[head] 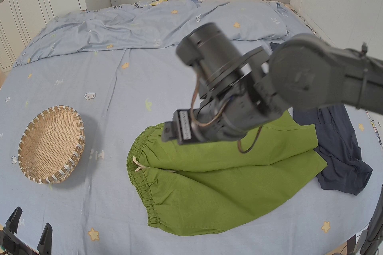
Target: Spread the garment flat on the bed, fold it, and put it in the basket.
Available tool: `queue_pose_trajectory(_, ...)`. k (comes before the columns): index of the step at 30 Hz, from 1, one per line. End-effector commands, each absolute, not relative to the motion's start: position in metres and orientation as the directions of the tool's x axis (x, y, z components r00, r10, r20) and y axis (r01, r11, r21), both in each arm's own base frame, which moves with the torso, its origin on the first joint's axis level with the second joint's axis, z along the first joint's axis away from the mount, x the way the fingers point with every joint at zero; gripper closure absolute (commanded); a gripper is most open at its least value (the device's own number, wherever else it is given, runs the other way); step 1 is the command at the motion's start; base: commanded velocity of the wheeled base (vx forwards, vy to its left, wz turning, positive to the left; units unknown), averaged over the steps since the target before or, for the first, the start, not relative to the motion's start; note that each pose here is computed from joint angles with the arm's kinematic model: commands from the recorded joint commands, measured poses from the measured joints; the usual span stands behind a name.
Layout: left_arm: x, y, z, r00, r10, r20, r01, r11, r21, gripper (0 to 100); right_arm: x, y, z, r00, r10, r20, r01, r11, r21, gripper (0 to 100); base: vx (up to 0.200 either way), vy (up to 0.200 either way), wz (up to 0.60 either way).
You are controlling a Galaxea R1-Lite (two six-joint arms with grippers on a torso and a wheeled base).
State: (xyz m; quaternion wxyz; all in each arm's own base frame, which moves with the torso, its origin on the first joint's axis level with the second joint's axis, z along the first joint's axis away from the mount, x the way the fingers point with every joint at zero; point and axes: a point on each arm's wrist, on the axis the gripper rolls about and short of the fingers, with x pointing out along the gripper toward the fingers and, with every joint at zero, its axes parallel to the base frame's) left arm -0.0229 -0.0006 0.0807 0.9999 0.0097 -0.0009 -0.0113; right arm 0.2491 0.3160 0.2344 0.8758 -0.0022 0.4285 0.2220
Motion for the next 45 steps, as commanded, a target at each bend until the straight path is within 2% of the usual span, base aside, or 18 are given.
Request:
queue_pose_trajectory(1,-0.023,-0.001,0.076,1.000,-0.028,0.000,0.028,0.999,0.021,0,0.229,0.199,0.337,0.630,0.510,-0.586,-0.346,0.860,0.376,0,0.000,0.000,0.00)
queue_pose_trajectory(5,-0.023,-0.001,0.076,1.000,-0.020,0.002,0.020,0.999,0.025,0,0.209,0.134,0.338,0.613,0.603,-0.510,-0.368,0.789,0.491,0,0.000,0.000,0.00)
queue_pose_trajectory(6,-0.023,-0.001,0.076,1.000,-0.020,0.002,0.020,0.999,0.025,0,0.209,0.134,0.338,0.613,0.603,-0.510,-0.368,0.789,0.491,0,0.000,0.000,0.00)
queue_pose_trajectory(9,-0.023,0.000,0.077,1.000,-0.006,0.009,0.005,0.997,0.075,0,0.191,0.099,0.317,0.583,0.691,-0.427,-0.418,0.705,0.573,0,0.000,0.000,0.00)
queue_pose_trajectory(13,-0.023,0.000,0.077,1.000,-0.005,0.014,0.003,0.995,0.104,0,0.180,0.085,0.292,0.577,0.736,-0.353,-0.474,0.655,0.589,0,0.000,0.000,0.00)
queue_pose_trajectory(19,-0.023,0.000,0.077,1.000,-0.002,0.015,0.000,0.995,0.095,0,0.183,0.085,0.257,0.621,0.731,-0.282,-0.526,0.656,0.542,0,0.000,0.000,0.00)
queue_pose_trajectory(25,-0.024,0.000,0.083,0.999,0.009,0.051,-0.014,0.995,0.095,0,0.184,0.081,0.247,0.629,0.713,-0.309,-0.498,0.675,0.544,0,0.000,0.000,0.00)
queue_pose_trajectory(26,-0.040,0.000,0.141,0.969,-0.009,0.247,0.007,1.000,0.010,0,0.186,0.079,0.248,0.638,0.707,-0.306,-0.500,0.682,0.533,0,0.000,0.000,0.00)
queue_pose_trajectory(27,-0.049,0.001,0.184,0.946,-0.025,0.324,0.066,0.991,-0.116,0,0.187,0.079,0.247,0.641,0.702,-0.309,-0.501,0.688,0.525,0,0.000,0.000,0.00)
queue_pose_trajectory(28,-0.052,0.003,0.212,0.939,-0.047,0.341,0.128,0.968,-0.216,0,0.188,0.078,0.247,0.644,0.700,-0.308,-0.504,0.691,0.519,0,0.000,0.000,0.00)
queue_pose_trajectory(30,-0.039,0.003,0.240,0.968,-0.111,0.227,0.180,0.933,-0.312,0,0.190,0.078,0.246,0.646,0.696,-0.313,-0.498,0.696,0.518,0,0.000,0.000,0.00)
queue_pose_trajectory(32,-0.012,-0.002,0.228,0.962,-0.273,-0.006,0.258,0.919,-0.298,0,0.193,0.079,0.241,0.638,0.694,-0.332,-0.488,0.699,0.523,0,0.000,0.000,0.00)
queue_pose_trajectory(33,-0.004,-0.004,0.223,0.943,-0.325,-0.066,0.292,0.908,-0.302,0,0.194,0.079,0.240,0.638,0.693,-0.335,-0.485,0.700,0.524,0,0.000,0.000,0.00)
queue_pose_trajectory(35,0.026,-0.013,0.202,0.825,-0.512,-0.239,0.418,0.838,-0.352,0,0.195,0.079,0.235,0.634,0.687,-0.355,-0.467,0.706,0.532,0,0.000,0.000,0.00)
queue_pose_trajectory(38,0.056,-0.025,0.186,0.692,-0.645,-0.324,0.504,0.753,-0.423,0,0.194,0.078,0.226,0.630,0.679,-0.378,-0.454,0.716,0.530,0,0.000,0.000,0.00)
queue_pose_trajectory(39,0.056,-0.025,0.186,0.692,-0.645,-0.324,0.504,0.753,-0.423,0,0.194,0.078,0.226,0.630,0.679,-0.378,-0.454,0.716,0.530,0,0.000,0.000,0.00)
queue_pose_trajectory(40,0.083,-0.036,0.174,0.610,-0.701,-0.370,0.534,0.708,-0.461,0,0.194,0.078,0.223,0.636,0.665,-0.392,-0.437,0.729,0.527,0,0.000,0.000,0.00)
queue_pose_trajectory(45,0.150,-0.060,0.141,0.549,-0.713,-0.435,0.518,0.699,-0.493,0,0.191,0.076,0.210,0.643,0.630,-0.436,-0.408,0.764,0.501,0,0.000,0.000,0.00)
